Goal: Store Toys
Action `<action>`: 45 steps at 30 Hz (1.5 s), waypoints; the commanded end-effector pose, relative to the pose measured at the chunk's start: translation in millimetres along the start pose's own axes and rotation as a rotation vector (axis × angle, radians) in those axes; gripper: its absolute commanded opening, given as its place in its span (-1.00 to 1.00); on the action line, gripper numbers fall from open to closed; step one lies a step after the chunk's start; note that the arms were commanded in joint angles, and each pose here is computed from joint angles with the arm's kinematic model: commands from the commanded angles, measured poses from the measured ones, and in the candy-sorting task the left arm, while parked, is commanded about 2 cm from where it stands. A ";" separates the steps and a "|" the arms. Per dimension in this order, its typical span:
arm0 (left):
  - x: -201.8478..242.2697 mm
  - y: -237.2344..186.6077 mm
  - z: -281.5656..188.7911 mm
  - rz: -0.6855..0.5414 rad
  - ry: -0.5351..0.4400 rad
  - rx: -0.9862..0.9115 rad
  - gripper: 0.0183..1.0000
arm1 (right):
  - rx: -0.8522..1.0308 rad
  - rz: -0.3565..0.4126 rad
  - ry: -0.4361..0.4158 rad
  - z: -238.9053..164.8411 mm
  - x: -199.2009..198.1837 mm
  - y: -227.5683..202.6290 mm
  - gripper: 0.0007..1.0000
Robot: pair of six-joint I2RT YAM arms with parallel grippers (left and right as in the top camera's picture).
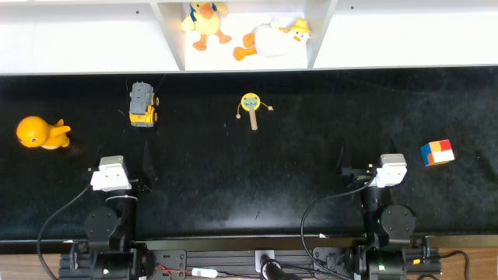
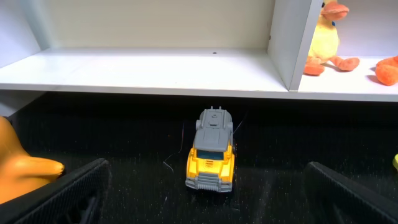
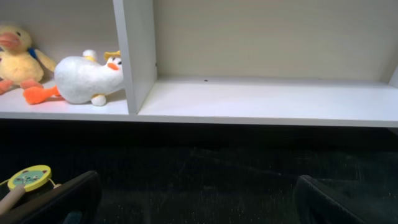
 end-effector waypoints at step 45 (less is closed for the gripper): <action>43.3 85.2 -14.9 0.137 -0.078 0.679 0.99 | -0.006 0.007 0.000 -0.1 -0.5 -0.4 0.99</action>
Point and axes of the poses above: each gripper's point midway between its finger pads, its own z axis out along the fingers, its own x axis along the line the jaws close on, y = z × x, the point moved 9 cm from there along -z, back along the fingers, and after that the axes turned 10 degrees about z, right-handed, at the moved point
